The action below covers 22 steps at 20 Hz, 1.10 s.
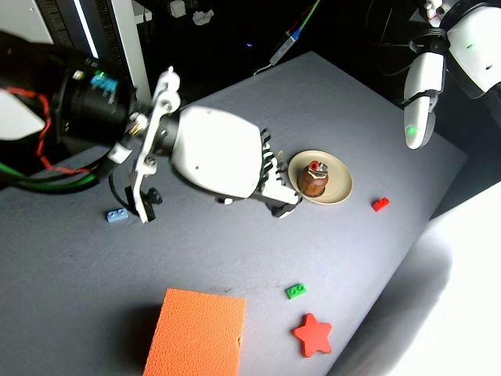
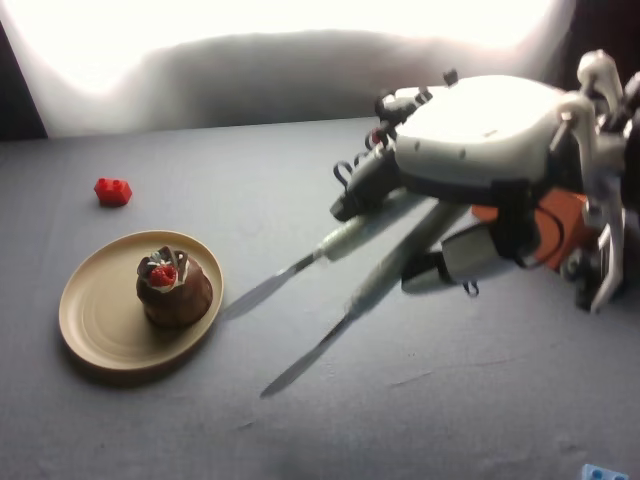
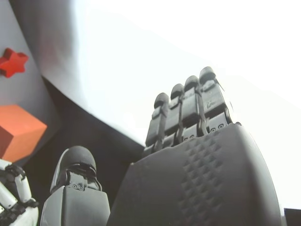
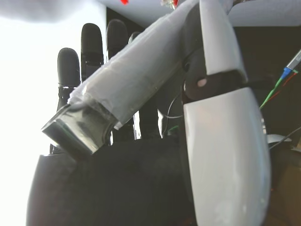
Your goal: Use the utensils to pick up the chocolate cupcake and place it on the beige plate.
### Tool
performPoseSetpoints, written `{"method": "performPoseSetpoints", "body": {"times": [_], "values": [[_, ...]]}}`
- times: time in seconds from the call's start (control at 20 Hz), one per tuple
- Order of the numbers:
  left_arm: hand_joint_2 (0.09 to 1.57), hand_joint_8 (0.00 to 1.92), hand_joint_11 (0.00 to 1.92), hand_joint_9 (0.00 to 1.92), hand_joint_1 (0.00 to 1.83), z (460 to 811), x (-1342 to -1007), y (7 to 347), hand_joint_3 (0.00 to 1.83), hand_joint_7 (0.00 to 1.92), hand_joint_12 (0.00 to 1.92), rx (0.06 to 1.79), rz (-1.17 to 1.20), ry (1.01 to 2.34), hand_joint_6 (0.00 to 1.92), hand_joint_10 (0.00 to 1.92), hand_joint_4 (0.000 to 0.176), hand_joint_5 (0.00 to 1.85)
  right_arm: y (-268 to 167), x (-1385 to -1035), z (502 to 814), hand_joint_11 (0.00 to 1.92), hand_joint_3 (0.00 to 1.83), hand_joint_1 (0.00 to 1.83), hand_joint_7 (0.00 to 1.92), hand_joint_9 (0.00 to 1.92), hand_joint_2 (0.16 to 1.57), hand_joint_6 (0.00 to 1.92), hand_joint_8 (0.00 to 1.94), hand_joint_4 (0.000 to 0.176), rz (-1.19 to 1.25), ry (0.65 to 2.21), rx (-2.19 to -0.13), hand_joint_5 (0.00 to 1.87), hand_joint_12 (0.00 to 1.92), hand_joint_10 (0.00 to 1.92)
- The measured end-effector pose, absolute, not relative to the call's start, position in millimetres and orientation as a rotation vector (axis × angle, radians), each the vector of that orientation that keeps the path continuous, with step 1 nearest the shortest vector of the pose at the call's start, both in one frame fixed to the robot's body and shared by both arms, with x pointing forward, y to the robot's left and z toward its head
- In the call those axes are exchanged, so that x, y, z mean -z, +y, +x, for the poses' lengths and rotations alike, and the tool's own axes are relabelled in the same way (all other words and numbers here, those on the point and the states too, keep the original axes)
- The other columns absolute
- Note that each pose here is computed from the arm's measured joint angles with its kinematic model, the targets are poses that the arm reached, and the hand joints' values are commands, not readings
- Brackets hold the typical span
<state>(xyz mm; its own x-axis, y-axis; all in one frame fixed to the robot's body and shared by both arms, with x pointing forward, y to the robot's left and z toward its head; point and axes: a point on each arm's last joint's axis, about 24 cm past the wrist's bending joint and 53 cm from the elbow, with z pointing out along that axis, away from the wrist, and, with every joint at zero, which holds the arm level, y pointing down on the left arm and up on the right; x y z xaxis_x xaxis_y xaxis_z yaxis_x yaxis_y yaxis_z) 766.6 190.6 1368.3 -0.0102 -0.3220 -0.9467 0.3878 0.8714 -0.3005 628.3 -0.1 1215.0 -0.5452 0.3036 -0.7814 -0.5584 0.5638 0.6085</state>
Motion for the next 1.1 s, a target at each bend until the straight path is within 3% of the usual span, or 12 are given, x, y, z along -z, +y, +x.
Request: {"method": "performPoseSetpoints", "body": {"times": [0.15,0.45,1.1], "values": [[1.12,0.01,0.0,0.0,0.0,766.8,-1368.2,191.4,0.0,0.03,0.0,0.559,0.053,1.478,0.01,0.0,0.0,0.06,-5.4,-1205.7,626.6,0.1,0.0,1.04,0.75,0.61,1.12,0.02,0.0,0.0,-0.184,1.828,-1.141,0.79,1.33,0.21],[1.13,0.0,0.0,0.0,0.0,766.6,-1368.4,190.5,0.0,0.02,0.0,0.562,0.055,1.478,0.0,0.0,0.0,0.04,-4.8,-1174.3,623.9,0.15,0.0,1.05,0.79,0.64,1.1,0.03,0.01,0.0,-0.176,1.841,-1.133,0.83,1.33,0.23],[1.13,0.0,0.0,0.0,0.0,766.6,-1368.3,190.6,0.0,0.01,0.0,0.562,0.055,1.478,0.0,0.0,0.0,0.04,-7.2,-1147.3,636.4,0.1,0.0,0.99,0.73,0.6,1.12,0.0,0.0,0.0,-0.154,1.836,-1.075,0.7,1.36,0.18]]}}
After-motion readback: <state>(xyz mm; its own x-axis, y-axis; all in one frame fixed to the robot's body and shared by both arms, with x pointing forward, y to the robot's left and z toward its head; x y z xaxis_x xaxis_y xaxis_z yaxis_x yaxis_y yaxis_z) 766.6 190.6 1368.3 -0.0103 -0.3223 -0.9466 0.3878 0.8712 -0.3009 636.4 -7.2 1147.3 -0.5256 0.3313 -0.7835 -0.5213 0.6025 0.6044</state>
